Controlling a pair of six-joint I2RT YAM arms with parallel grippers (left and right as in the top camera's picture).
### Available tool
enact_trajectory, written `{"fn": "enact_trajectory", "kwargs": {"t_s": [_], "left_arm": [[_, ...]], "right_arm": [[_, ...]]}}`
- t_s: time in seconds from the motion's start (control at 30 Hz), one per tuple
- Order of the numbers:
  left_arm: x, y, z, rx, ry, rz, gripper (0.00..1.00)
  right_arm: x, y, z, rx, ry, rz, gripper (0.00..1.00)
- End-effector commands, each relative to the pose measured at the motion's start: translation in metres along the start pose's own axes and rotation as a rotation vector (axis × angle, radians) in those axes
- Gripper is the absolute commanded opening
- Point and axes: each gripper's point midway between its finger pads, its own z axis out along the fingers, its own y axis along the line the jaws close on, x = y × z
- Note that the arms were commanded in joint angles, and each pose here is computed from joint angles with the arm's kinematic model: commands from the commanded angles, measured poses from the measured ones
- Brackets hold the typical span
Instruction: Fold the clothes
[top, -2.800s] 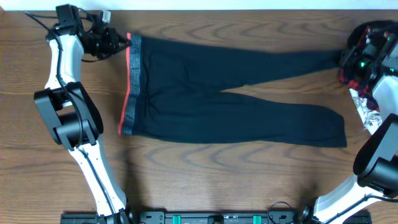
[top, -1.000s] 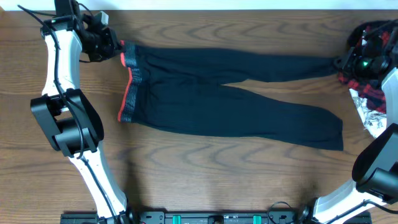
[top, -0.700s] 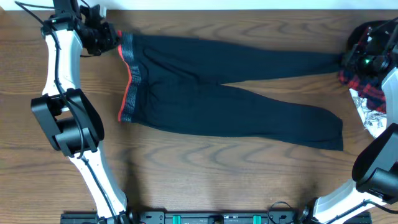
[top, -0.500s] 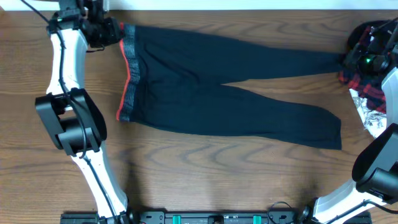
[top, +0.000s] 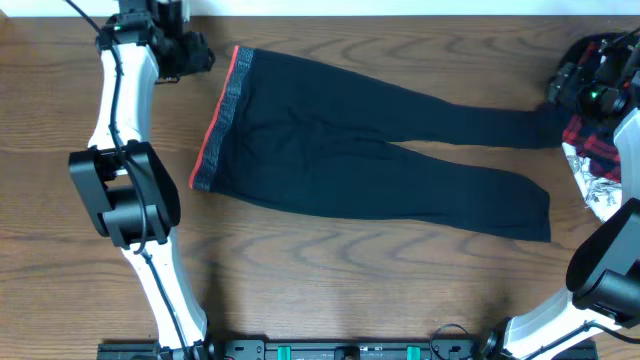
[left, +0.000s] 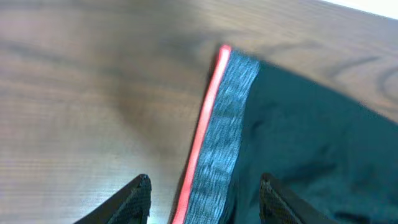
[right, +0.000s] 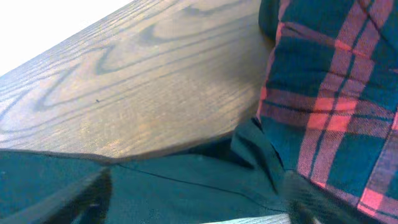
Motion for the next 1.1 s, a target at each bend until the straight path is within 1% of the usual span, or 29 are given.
{"fn": "enact_trajectory", "kwargs": {"t_s": [0.0, 0.1, 0.13, 0.27, 0.3, 0.33, 0.4, 0.43, 0.53, 0.73, 0.9, 1.0, 1.07], "left_arm": [[0.009, 0.012, -0.006, -0.038, 0.039, -0.036, 0.56], [0.034, 0.011, -0.014, -0.044, 0.139, -0.066, 0.56], [0.04, 0.01, -0.016, -0.045, 0.164, -0.074, 0.56], [0.09, 0.008, -0.032, -0.058, 0.371, -0.134, 0.55], [0.099, 0.008, -0.035, -0.064, 0.408, -0.144, 0.53], [0.11, 0.01, -0.041, -0.084, 0.457, -0.156, 0.49], [0.121, 0.015, -0.05, -0.134, 0.505, -0.171, 0.44], [0.125, 0.017, -0.056, -0.156, 0.52, -0.17, 0.43], [0.124, 0.015, -0.077, -0.178, 0.511, -0.16, 0.43], [0.104, -0.005, -0.136, -0.171, 0.365, -0.131, 0.43], [0.106, -0.015, -0.171, -0.171, 0.301, -0.116, 0.43], [0.118, -0.015, -0.18, -0.185, 0.301, -0.115, 0.43], [0.129, -0.009, -0.182, -0.221, 0.309, -0.133, 0.43]], "right_arm": [[0.003, 0.0, 0.003, 0.012, 0.022, 0.003, 0.92], [0.025, -0.003, 0.001, 0.027, 0.111, 0.027, 0.98], [0.031, -0.005, 0.0, 0.035, 0.136, 0.035, 0.99], [0.063, -0.011, -0.012, 0.093, 0.264, 0.065, 0.99], [0.07, -0.013, -0.017, 0.109, 0.291, 0.074, 0.99], [0.078, -0.015, -0.025, 0.132, 0.323, 0.086, 0.99], [0.085, -0.017, -0.037, 0.16, 0.351, 0.093, 0.99], [0.087, -0.017, -0.044, 0.175, 0.359, 0.092, 0.99], [0.088, -0.017, -0.072, 0.207, 0.355, 0.078, 0.99], [0.095, -0.005, -0.116, 0.202, 0.334, 0.061, 0.99], [0.127, -0.007, -0.134, 0.209, 0.333, 0.091, 0.99], [0.152, -0.011, -0.131, 0.204, 0.344, 0.096, 0.99], [0.169, -0.016, -0.126, 0.209, 0.357, 0.115, 0.99]]}}
